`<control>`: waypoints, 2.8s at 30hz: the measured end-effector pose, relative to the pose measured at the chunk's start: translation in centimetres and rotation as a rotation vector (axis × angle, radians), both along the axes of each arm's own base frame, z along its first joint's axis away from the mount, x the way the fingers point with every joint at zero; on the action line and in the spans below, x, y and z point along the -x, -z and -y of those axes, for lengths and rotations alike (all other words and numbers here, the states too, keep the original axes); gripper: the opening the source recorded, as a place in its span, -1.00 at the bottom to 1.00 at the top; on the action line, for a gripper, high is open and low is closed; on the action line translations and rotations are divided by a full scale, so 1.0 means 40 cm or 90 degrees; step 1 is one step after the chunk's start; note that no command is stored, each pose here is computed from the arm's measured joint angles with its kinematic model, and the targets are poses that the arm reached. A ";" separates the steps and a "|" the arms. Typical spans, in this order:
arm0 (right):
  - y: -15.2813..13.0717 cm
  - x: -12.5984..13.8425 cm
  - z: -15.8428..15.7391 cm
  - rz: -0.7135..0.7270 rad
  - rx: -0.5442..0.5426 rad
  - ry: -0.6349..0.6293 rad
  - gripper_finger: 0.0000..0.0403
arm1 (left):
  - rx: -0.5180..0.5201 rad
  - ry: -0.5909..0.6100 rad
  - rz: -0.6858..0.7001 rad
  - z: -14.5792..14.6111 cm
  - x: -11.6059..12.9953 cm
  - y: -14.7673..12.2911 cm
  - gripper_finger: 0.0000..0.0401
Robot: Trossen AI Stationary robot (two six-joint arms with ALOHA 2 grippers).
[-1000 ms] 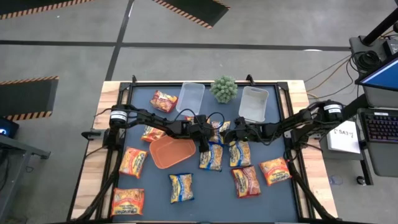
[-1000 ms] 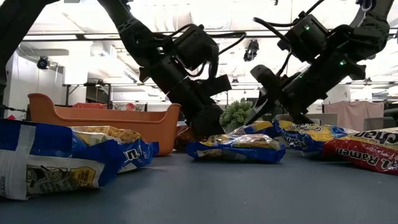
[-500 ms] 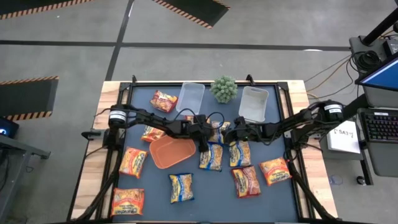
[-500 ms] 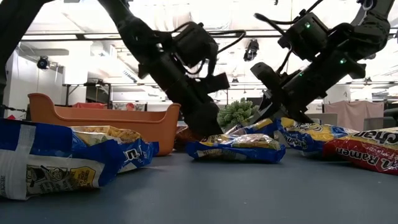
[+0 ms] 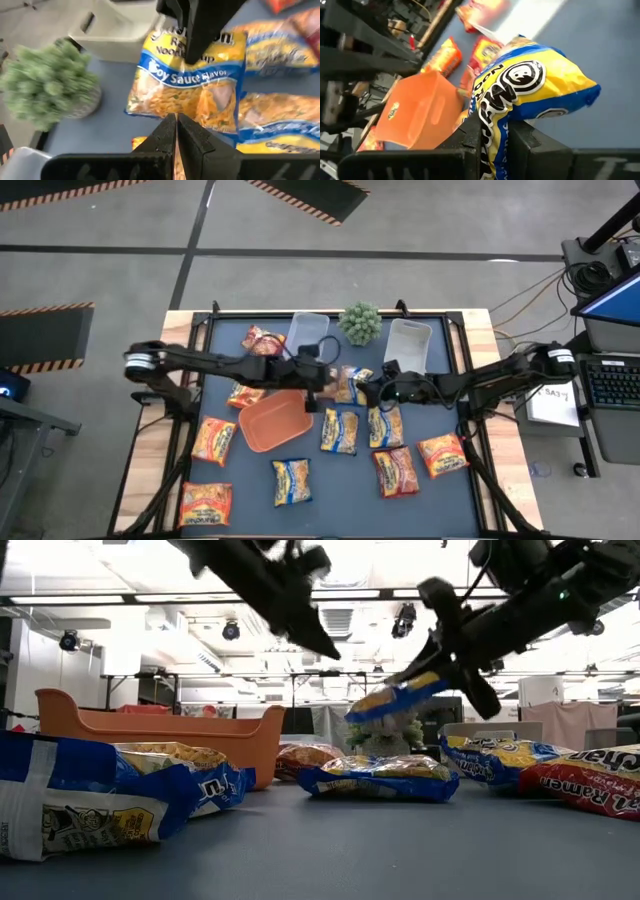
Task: Sort Maruchan noodles
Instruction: Put the blue noodle pack into the orange bin
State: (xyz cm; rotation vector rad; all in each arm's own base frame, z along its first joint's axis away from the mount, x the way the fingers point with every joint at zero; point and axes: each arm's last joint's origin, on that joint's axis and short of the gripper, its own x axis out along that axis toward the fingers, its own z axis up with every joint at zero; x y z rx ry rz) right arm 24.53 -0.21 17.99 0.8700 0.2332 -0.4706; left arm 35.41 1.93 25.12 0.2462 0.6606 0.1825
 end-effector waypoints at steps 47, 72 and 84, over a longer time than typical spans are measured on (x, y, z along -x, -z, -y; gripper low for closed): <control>-0.019 -0.498 -0.290 -0.157 0.517 0.165 -0.78 | 0.352 -0.026 0.112 0.171 0.413 0.012 -1.00; 0.039 -0.515 -0.290 -0.152 0.490 0.100 -0.41 | 0.246 -0.191 0.013 0.176 0.349 0.183 -1.00; -0.024 -0.503 -0.295 -0.177 0.531 0.044 -0.18 | 0.238 -0.181 -0.008 0.177 0.348 0.191 -1.00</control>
